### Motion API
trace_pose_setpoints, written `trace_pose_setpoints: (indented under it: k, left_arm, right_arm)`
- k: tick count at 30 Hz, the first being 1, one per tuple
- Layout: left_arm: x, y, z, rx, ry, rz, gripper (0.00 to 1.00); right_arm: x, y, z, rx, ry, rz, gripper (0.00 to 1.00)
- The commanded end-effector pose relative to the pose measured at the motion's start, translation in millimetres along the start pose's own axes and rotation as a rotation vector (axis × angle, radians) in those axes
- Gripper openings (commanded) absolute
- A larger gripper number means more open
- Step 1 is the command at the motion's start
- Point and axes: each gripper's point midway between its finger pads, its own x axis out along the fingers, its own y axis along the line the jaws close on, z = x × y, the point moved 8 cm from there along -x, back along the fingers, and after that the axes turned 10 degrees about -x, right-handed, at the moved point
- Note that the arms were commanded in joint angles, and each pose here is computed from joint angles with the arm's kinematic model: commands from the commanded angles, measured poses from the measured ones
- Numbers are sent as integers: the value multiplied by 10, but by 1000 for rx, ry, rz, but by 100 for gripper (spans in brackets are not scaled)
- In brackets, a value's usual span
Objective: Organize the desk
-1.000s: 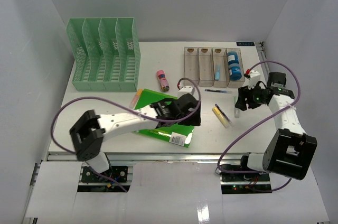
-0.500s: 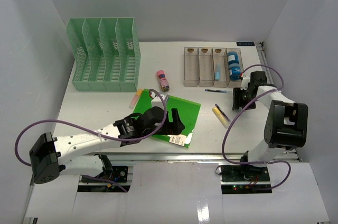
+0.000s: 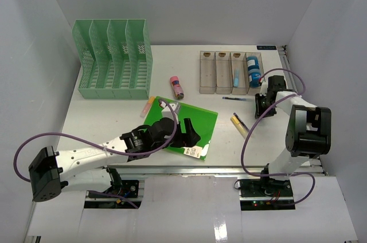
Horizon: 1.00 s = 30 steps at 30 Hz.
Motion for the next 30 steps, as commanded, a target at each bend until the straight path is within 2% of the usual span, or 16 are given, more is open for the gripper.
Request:
trace_pose_setpoints:
  k: [1,5,8,11,14,17,19,21,27,28,30]
  left_arm:
    - [-2,-37,-19,-17,5,-35,93]
    - [9,-29,-39,-24,8,-49,94]
    - [44,-52,-54,-32,8,-79,95]
    - [142,-80,-105,-36,34,-97,95]
    - [229,-135,-122,-39,50,-105,95]
    - [310,-150,-158,-46,72,-96,95]
    - [332,-157,-165,-52,77,-94,95]
    - [344,-172,-154,-59,72,-96,95]
    - [386,-230,-131,-64,68,-99,95]
    - [395,-241,-126,-64,67,-98,95]
    - [412,-257,-124,-63,70,-96,95]
  right_arm:
    - [-30,59,-31,-53,-25,42,14]
    - [-393,216,-6,-168,-126,168,8]
    - [-627,283,114,-258,-209,217,8]
    - [-855,372,405,-339,-326,225,8]
    - [-930,436,828,-343,-398,223,8]
    - [-883,445,1234,-263,-440,248,8]
    - [-673,430,1498,-199,-431,265,8]
    - [-644,405,1776,-167,-467,257,9]
    - [-206,279,2217,-94,-450,192,23]
    - [-133,266,2242,-91,-439,189,29]
    - [-11,259,2242,-93,-418,194,49]
